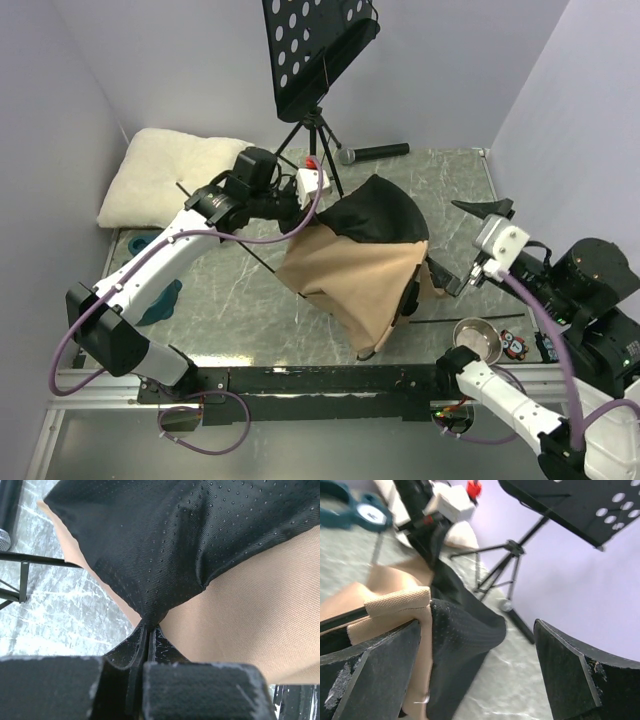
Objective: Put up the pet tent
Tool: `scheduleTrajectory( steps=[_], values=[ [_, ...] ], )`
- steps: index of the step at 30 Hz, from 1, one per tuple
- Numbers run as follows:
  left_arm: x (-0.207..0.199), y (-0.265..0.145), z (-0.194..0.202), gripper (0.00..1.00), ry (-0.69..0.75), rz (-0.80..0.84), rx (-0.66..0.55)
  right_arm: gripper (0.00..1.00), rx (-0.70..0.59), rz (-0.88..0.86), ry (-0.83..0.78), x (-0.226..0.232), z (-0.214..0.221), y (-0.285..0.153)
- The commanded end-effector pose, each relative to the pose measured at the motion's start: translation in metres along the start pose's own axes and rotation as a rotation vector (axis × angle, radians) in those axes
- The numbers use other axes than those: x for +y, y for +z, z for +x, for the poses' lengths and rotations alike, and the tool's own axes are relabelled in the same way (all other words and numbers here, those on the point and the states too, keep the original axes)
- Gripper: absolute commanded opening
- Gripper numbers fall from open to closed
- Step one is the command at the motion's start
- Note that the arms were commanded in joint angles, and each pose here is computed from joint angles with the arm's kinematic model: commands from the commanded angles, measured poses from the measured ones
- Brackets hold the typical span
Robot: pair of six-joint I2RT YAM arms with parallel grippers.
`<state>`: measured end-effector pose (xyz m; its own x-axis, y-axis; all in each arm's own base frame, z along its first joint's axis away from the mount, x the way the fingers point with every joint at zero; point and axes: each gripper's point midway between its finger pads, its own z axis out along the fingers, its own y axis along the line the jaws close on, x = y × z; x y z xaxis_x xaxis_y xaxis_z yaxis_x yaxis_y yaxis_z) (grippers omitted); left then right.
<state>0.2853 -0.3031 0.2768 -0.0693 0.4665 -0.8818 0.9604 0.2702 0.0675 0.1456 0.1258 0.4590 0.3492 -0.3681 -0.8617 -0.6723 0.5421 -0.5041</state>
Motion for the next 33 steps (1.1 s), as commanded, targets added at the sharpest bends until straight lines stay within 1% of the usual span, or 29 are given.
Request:
scheduleTrajectory(
  steps=[1,2,4,7,8,11,13,14,17,19,22,25,29,31,33],
  values=[
    [0.010,-0.007,-0.033,0.01,0.019,-0.054,-0.101,1.00,0.017,0.157,-0.193,-0.022,0.014,-0.013],
    [0.010,-0.006,-0.032,0.01,0.015,-0.056,-0.103,1.00,0.037,0.217,-0.212,-0.029,0.025,-0.013],
    [0.012,-0.006,-0.032,0.01,0.007,-0.067,-0.108,1.00,0.039,0.333,-0.260,-0.045,0.028,-0.022],
    [0.022,-0.005,-0.024,0.01,-0.012,-0.113,-0.101,1.00,0.021,0.495,-0.311,-0.070,0.019,-0.038],
    [0.025,-0.007,-0.022,0.01,-0.032,-0.119,-0.104,1.00,0.006,0.557,-0.332,-0.076,0.013,-0.050],
    [0.044,-0.014,-0.016,0.01,-0.089,-0.150,-0.114,1.00,0.022,0.578,-0.402,-0.068,0.024,-0.064],
    [0.048,-0.016,-0.017,0.01,-0.102,-0.140,-0.117,1.00,0.030,0.538,-0.344,-0.055,0.034,-0.067],
    [0.046,-0.017,-0.018,0.01,-0.092,-0.134,-0.121,1.00,0.022,0.547,-0.278,-0.055,0.032,-0.069],
    [0.031,-0.016,-0.028,0.01,-0.066,-0.077,-0.158,1.00,-0.076,0.446,-0.115,-0.048,-0.001,-0.055],
    [0.020,-0.015,-0.035,0.01,-0.031,-0.063,-0.172,1.00,-0.113,0.344,0.016,-0.044,-0.018,-0.035],
    [0.006,-0.015,-0.044,0.01,0.033,-0.063,-0.178,1.00,-0.111,0.173,0.170,-0.038,-0.032,0.003],
    [-0.001,-0.018,-0.051,0.01,0.072,-0.076,-0.168,1.00,-0.081,0.020,0.294,-0.028,-0.028,0.042],
    [-0.005,-0.027,-0.056,0.01,0.066,-0.089,-0.168,1.00,-0.050,-0.138,0.410,-0.010,-0.015,0.079],
    [-0.008,-0.032,-0.058,0.01,0.042,-0.099,-0.172,1.00,-0.013,-0.190,0.430,0.000,-0.004,0.096],
    [-0.010,-0.034,-0.058,0.01,0.007,-0.103,-0.170,1.00,0.044,-0.233,0.416,0.012,0.011,0.114]
  ],
)
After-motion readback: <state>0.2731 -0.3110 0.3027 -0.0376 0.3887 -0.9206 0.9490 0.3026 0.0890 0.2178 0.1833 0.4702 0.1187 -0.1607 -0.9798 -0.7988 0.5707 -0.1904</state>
